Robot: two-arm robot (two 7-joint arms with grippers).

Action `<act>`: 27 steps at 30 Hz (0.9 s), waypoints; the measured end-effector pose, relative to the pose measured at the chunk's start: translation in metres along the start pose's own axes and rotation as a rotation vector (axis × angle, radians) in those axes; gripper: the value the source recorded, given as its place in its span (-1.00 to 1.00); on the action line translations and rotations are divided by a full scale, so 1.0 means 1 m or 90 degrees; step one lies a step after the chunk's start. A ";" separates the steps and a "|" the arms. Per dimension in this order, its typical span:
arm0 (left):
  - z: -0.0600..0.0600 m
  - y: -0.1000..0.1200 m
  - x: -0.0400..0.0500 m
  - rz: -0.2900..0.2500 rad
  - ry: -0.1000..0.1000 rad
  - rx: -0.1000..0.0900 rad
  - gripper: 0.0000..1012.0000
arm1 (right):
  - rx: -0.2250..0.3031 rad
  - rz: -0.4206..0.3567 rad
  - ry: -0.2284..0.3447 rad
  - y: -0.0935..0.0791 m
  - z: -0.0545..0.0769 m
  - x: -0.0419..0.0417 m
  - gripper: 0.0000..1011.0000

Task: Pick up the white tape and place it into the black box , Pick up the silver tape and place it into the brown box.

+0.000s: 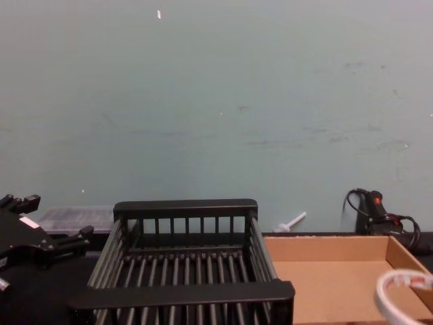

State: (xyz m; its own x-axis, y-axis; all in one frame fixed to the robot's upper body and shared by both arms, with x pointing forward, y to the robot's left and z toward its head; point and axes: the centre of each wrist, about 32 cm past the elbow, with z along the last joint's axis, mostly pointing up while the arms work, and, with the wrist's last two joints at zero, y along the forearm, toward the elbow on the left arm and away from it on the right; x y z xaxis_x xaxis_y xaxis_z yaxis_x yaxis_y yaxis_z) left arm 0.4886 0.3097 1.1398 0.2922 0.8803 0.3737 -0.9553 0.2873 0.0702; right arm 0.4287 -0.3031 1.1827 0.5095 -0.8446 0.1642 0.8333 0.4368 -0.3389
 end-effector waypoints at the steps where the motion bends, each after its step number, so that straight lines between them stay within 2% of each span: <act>1: 0.000 0.000 0.0000 0.000 0.000 0.000 0.98 | 0.007 -0.004 -0.007 0.003 0.003 0.0027 -0.84; 9: 0.000 0.000 0.0000 0.000 0.000 0.000 0.98 | 0.039 -0.021 -0.037 0.021 0.019 0.0135 -0.84; 16: 0.000 0.000 0.0000 0.000 0.000 0.000 0.98 | 0.077 -0.024 -0.061 0.049 0.031 0.0198 -0.84; 19: 0.000 0.000 0.0000 0.000 0.000 0.000 0.98 | 0.088 -0.022 -0.067 0.057 0.034 0.0199 -0.84; 21: 0.000 0.000 0.0000 0.000 0.000 0.000 0.98 | 0.100 -0.017 -0.076 0.069 0.037 0.0199 -0.84; 25: 0.000 0.000 0.0000 0.000 0.000 0.000 0.98 | 0.112 -0.011 -0.085 0.078 0.041 0.0187 -0.84; 27: 0.000 0.000 0.0000 0.000 0.000 0.000 0.98 | 0.123 -0.003 -0.099 0.090 0.045 0.0171 -0.84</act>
State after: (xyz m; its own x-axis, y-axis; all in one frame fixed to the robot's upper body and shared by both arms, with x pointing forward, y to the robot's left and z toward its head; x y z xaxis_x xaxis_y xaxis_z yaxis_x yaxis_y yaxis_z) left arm 0.4886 0.3097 1.1398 0.2922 0.8803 0.3737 -0.9553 0.2873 0.0702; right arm 0.5222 -0.2643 1.1966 0.5202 -0.7954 0.3108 0.8535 0.4967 -0.1575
